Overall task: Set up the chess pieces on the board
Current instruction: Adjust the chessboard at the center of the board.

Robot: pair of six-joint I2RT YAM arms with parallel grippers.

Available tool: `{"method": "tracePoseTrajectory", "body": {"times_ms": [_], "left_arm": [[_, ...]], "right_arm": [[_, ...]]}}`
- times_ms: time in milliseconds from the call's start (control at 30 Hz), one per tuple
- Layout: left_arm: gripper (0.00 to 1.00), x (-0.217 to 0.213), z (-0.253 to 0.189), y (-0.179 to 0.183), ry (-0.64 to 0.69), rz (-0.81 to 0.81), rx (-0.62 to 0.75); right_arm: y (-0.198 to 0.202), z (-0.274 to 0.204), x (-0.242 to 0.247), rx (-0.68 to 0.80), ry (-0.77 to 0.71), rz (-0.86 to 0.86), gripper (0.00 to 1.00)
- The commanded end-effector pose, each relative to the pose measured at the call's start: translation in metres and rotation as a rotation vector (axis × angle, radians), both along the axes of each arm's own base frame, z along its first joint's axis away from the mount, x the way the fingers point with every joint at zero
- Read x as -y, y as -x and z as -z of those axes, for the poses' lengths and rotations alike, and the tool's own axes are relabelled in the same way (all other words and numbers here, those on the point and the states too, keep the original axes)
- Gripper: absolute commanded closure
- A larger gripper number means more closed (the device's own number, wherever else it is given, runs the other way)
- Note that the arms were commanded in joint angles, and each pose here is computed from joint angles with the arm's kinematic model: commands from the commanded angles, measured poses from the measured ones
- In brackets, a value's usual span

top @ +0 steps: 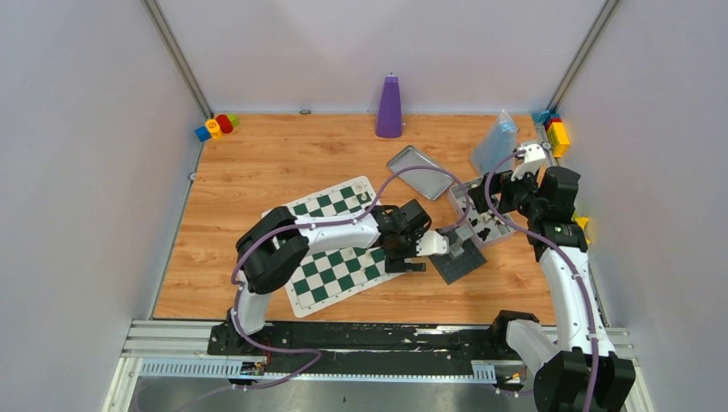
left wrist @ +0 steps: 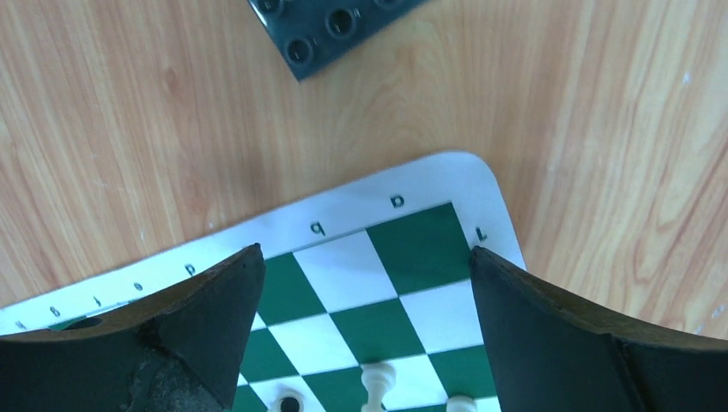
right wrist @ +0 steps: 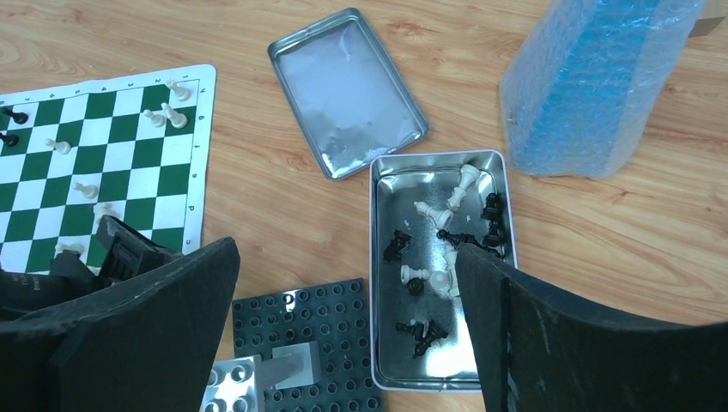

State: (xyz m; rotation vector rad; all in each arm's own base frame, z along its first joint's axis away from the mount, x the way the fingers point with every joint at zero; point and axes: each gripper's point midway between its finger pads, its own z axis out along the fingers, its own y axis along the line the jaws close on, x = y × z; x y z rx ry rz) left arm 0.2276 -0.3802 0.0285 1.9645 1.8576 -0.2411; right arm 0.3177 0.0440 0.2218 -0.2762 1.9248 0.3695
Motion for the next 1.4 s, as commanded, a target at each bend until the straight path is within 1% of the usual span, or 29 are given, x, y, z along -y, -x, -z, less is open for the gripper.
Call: {"method": "tracePoseTrajectory", "body": {"times_ms": [0, 133, 233, 333, 533, 667, 833, 1000, 1167, 1367], "left_arm": [[0.01, -0.017, -0.029, 0.000, 0.005, -0.013, 0.044], [0.00, -0.012, -0.063, -0.023, 0.120, -0.099, 0.046], [0.00, -0.011, -0.077, -0.047, 0.200, -0.200, -0.002], [0.00, -0.010, -0.081, -0.070, 0.264, -0.304, -0.030], [0.01, -0.024, -0.072, -0.121, 0.326, -0.489, -0.040], [0.02, -0.032, -0.059, -0.139, 0.288, -0.496, 0.007], [0.03, -0.039, -0.036, -0.147, 0.215, -0.486, 0.046], [0.03, -0.044, -0.023, -0.150, 0.170, -0.461, 0.082], [0.03, -0.044, -0.011, -0.145, 0.116, -0.411, 0.112], [0.03, -0.036, 0.008, -0.124, 0.051, -0.334, 0.127]], "right_arm": [[-0.003, -0.001, -0.003, 0.019, 0.007, -0.024, 0.00], [-0.003, 0.001, -0.003, 0.014, 0.006, -0.025, 0.00], [-0.003, 0.001, -0.003, 0.015, 0.007, -0.025, 0.00], [-0.002, 0.000, -0.003, 0.017, 0.009, -0.025, 0.00], [-0.001, -0.003, -0.004, 0.026, 0.008, -0.032, 0.00], [0.000, -0.003, -0.005, 0.028, 0.008, -0.036, 0.00], [0.000, -0.003, -0.005, 0.027, 0.008, -0.038, 0.00], [0.000, -0.002, -0.006, 0.023, 0.006, -0.044, 0.00], [0.000, -0.001, -0.006, 0.021, 0.005, -0.049, 0.00], [0.000, -0.002, -0.007, 0.021, 0.004, -0.050, 0.00]]}}
